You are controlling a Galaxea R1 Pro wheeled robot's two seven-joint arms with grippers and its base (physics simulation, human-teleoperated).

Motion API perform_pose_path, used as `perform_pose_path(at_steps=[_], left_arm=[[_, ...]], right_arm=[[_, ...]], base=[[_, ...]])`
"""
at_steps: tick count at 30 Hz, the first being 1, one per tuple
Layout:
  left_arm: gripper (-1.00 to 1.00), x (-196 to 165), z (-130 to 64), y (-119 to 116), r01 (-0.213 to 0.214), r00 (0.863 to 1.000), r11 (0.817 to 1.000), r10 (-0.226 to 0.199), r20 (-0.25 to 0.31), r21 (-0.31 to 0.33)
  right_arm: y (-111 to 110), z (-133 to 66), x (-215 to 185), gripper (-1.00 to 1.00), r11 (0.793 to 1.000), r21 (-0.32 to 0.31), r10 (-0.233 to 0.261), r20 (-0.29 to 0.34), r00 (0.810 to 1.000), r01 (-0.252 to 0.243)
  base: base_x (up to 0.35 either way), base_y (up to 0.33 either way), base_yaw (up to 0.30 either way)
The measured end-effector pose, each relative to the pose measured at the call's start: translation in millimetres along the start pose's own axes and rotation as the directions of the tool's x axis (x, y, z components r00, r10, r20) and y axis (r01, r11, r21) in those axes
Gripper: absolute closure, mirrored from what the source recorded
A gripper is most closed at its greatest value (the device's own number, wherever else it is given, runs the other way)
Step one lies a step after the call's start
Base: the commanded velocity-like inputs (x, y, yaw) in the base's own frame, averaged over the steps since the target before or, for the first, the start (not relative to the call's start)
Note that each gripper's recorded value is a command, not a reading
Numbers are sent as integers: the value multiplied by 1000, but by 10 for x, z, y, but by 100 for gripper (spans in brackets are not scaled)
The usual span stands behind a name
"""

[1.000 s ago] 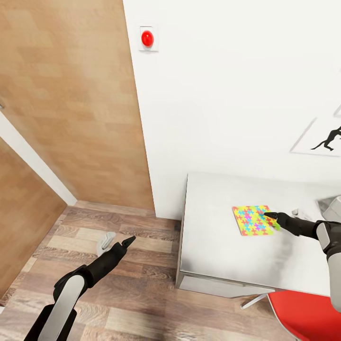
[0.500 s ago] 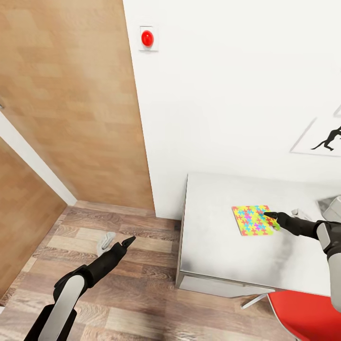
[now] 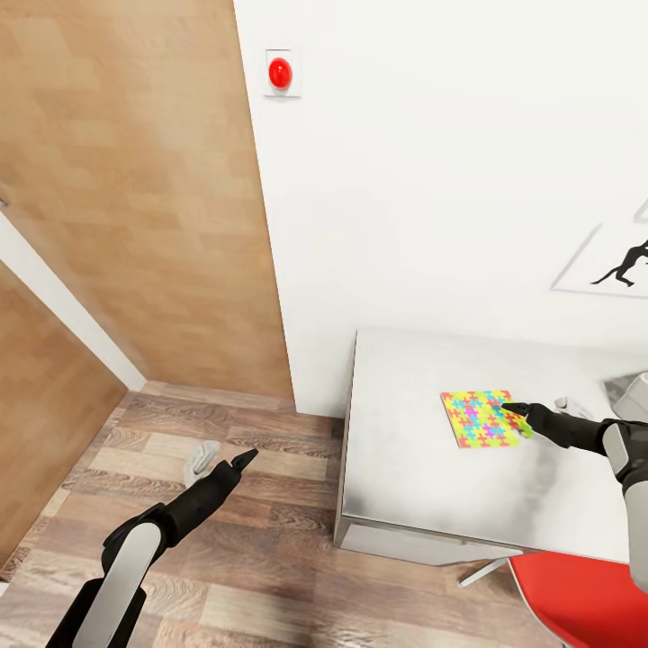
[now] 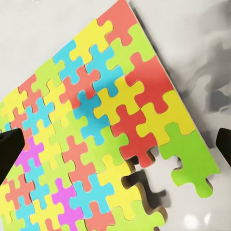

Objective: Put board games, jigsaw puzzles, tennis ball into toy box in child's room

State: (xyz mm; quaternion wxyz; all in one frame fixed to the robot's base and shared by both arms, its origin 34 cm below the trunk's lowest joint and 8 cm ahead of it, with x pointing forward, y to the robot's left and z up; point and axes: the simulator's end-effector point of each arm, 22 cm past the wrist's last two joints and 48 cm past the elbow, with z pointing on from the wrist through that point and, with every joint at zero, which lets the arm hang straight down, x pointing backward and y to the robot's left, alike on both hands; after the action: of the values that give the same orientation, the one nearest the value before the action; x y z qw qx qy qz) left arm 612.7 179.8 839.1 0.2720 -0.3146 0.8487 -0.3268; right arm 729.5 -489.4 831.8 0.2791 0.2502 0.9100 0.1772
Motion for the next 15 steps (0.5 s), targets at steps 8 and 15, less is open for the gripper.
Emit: perform_pose_path(at_steps=[8, 15], left_arm=[[-100, 0, 0, 0, 0, 1000, 1000, 0, 0, 0], [-100, 0, 0, -1, 0, 1000, 1000, 0, 0, 0]], right_arm=[[-1, -1, -2, -100, 1000, 0, 0, 0, 1000, 0], [0, -2, -3, -100, 1000, 0, 0, 1, 1000, 0]], base=[[0, 0, 0], [0, 0, 42]])
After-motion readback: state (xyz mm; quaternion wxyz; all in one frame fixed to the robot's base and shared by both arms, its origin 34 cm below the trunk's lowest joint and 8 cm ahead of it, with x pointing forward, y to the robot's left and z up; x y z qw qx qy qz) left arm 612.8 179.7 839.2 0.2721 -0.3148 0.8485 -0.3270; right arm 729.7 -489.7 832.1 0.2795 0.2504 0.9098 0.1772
